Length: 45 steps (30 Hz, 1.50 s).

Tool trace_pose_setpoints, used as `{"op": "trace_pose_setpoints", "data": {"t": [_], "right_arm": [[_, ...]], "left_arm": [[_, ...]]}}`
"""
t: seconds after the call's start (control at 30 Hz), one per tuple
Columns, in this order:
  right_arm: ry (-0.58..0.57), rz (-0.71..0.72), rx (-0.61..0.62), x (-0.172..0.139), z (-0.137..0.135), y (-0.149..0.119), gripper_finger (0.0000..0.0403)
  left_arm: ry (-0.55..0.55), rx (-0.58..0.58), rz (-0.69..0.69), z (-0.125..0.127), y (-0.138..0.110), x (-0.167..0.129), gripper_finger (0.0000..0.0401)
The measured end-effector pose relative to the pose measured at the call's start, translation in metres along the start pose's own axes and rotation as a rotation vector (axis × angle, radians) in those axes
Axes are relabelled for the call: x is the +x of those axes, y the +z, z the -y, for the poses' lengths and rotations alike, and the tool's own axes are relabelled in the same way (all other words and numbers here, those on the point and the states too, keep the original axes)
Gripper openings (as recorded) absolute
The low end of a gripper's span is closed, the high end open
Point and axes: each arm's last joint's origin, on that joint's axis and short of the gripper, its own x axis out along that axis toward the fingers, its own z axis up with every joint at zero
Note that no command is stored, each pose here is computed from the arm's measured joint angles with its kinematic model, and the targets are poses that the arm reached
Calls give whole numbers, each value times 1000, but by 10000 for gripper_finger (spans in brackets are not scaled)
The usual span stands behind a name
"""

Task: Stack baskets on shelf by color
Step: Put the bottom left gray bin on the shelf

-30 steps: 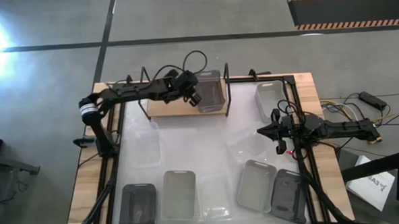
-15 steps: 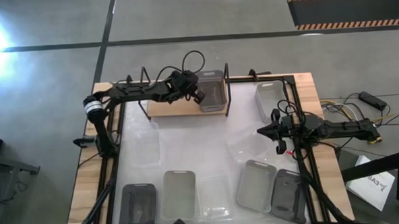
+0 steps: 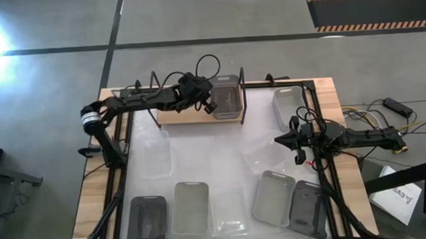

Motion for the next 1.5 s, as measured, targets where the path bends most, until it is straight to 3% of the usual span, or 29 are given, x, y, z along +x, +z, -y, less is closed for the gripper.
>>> {"op": "trace_pose_setpoints", "data": {"t": [0.13,0.33,0.57,0.77,0.93,1.07,1.27,1.5], "right_arm": [[0,0,0,0,0,0,9],[0,0,0,0,0,0,9],[0,-1,0,0,0,0,9],[0,0,0,0,0,0,9],[0,0,0,0,0,0,9],[0,0,0,0,0,0,9],[0,0,0,0,0,0,9],[0,0,0,0,0,0,9]], "left_arm": [[-118,168,54,34,5,-52,11],[-337,385,140,102,-8,-132,11],[-552,318,139,158,-38,-196,16],[-712,329,148,188,-67,-252,80],[-781,251,111,217,-91,-286,151],[-820,236,44,248,-114,-301,185],[-818,180,-92,283,-135,-322,192],[-672,221,-346,304,-161,-322,192]]}}
